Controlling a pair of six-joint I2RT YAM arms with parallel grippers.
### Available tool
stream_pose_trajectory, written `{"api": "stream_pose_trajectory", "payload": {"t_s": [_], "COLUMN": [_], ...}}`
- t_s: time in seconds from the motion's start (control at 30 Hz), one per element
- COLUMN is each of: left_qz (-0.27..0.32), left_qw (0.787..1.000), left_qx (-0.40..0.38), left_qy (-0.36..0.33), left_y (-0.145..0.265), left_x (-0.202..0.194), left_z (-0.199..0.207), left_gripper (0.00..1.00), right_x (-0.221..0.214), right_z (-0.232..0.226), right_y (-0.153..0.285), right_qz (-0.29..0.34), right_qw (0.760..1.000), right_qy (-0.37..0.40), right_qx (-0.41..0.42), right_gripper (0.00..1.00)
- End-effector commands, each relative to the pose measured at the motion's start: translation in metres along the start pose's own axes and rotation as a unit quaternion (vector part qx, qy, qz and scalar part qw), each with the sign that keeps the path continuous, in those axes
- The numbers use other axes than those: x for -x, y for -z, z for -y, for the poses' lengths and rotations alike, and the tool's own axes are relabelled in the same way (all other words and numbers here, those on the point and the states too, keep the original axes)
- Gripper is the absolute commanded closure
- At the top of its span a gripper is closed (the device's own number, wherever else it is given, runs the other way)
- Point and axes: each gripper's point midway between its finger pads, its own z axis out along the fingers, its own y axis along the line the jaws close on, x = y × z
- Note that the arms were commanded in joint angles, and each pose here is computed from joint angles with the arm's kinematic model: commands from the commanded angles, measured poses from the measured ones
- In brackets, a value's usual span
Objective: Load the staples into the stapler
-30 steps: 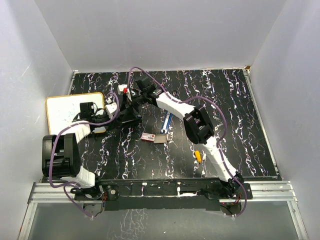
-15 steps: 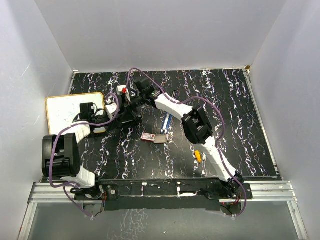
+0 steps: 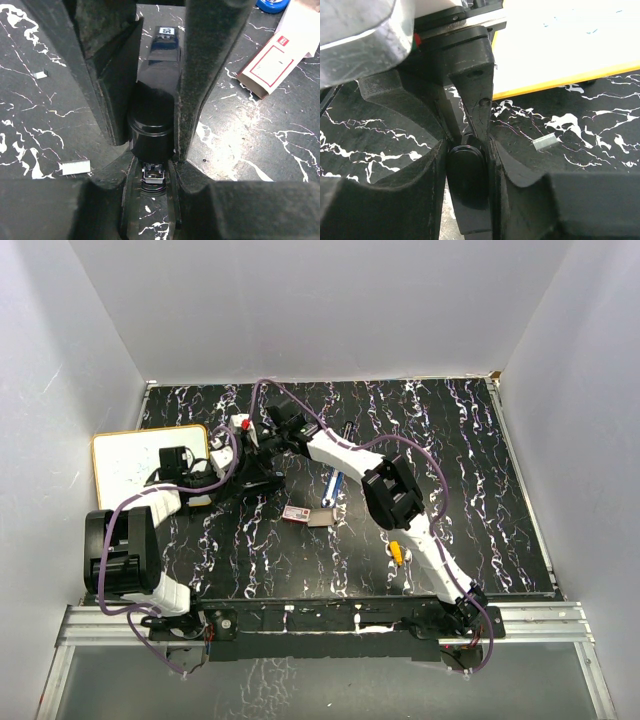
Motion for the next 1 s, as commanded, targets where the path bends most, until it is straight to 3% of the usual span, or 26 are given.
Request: {"api": "stream_pose_trajectory", "payload": {"t_s": [0.0,0.07,0.23,0.4,0.6,0.73,0.97], "left_qz": [0.017,0.005,-0.008,-0.011,-0.016,-0.019,-0.017], "left_qw": [1.000,1.000,1.000,0.999,0.999,0.999,1.000], "left_qx": [-0.012,-0.008,0.006,0.020,0.024,0.021,0.018], "left_qy": [-0.019,-0.021,-0.023,-0.025,-0.027,-0.026,-0.017], "left_y": [0.007,0.008,0.011,0.011,0.010,0.009,0.006], "left_x": [0.018,0.015,0.012,0.012,0.012,0.009,0.006], "left_z": [0.009,0.008,0.002,-0.006,-0.012,-0.012,-0.011], "left_gripper": [1.00,1.00,1.00,1.00,1.00,1.00,1.00], "right_x": [0.035,0.049,0.059,0.018,-0.039,-0.074,-0.100], "right_z": [0.020,0.026,0.033,0.030,0.017,0.015,0.018], "right_y": [0.024,0.046,0.113,0.181,0.230,0.245,0.233], "right_qz": [0.013,0.019,0.015,-0.016,-0.060,-0.093,-0.114], "right_qw": [0.998,0.996,0.992,0.987,0.977,0.971,0.971], "right_qy": [0.046,0.054,0.068,0.054,0.046,0.040,0.028], "right_qx": [-0.050,-0.066,-0.105,-0.153,-0.199,-0.217,-0.209], "right_gripper": [0.86,0.92,0.92,0.92,0.92,0.92,0.92]}}
